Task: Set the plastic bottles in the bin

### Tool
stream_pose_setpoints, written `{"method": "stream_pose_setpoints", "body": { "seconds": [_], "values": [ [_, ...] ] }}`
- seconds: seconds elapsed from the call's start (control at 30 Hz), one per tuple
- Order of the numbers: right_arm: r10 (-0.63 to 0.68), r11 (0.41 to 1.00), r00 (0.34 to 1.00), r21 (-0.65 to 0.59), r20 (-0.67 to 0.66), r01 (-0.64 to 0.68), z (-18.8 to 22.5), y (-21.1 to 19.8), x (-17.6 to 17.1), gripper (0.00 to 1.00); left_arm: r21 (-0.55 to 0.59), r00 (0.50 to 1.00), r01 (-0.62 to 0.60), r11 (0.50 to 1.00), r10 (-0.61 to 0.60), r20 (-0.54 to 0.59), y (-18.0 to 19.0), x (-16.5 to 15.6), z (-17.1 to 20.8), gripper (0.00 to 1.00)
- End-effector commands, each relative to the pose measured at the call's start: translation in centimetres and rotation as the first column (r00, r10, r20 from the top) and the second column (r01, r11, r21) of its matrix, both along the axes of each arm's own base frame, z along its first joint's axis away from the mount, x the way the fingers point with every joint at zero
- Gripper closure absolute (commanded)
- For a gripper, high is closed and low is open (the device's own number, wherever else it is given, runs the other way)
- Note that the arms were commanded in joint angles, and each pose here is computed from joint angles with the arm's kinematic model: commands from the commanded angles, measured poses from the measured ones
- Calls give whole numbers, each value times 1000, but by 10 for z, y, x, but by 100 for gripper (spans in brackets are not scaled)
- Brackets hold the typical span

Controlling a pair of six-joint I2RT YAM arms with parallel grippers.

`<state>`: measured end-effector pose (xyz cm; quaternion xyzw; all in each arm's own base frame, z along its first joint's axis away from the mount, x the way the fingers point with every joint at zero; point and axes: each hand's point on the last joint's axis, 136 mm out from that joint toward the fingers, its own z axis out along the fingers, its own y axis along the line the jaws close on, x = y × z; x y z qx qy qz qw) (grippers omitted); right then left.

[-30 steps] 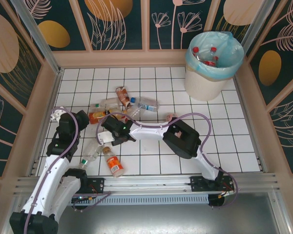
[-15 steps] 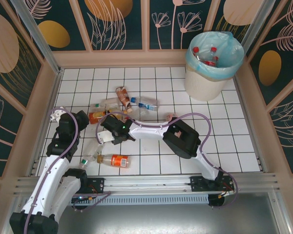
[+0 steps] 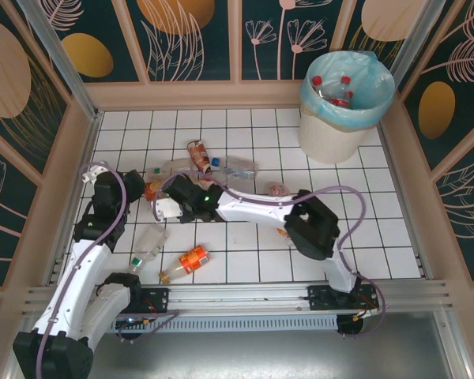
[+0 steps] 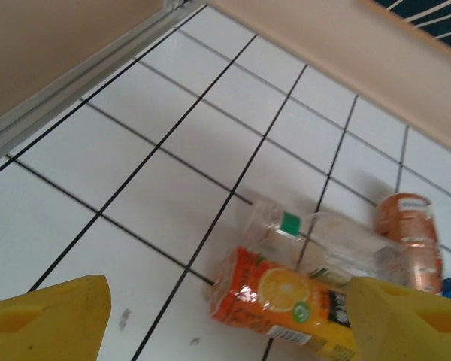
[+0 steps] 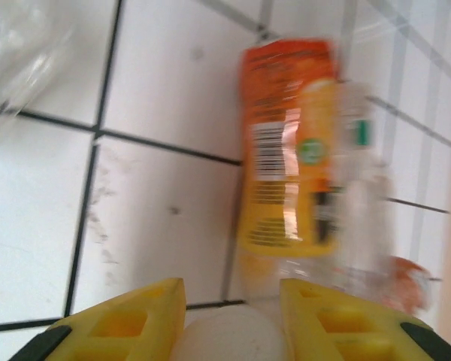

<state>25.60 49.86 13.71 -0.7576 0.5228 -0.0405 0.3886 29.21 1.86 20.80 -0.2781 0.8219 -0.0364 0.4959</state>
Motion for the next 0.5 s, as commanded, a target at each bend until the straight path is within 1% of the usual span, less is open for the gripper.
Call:
{"method": "stream_pose_setpoints", "body": {
  "seconds": [0.0, 0.1, 0.17, 0.27, 0.37, 0.47],
  "values": [
    [-70, 982, 997, 176, 41, 62, 76, -5, 0, 80, -14, 996, 63, 998, -62, 61, -11, 10, 27, 20],
    [-126, 960, 992, 255, 31, 114, 110, -17, 1, 81, -37, 989, 121, 992, -117, 85, -22, 18, 41, 23],
    [-165, 935, 986, 323, 22, 149, 136, -26, 1, 83, -46, 982, 165, 985, -159, 102, -31, 24, 53, 26],
    [-227, 871, 974, 450, 7, 200, 186, -46, 2, 84, -60, 969, 222, 973, -214, 122, -42, 35, 74, 28],
    [-303, 776, 953, 577, -15, 256, 238, -76, 8, 86, -79, 954, 271, 959, -257, 151, -55, 46, 98, 30],
    [-375, 661, 926, 688, -42, 299, 285, -116, 17, 87, -93, 933, 334, 938, -314, 177, -79, 55, 115, 30]
  ]
}}
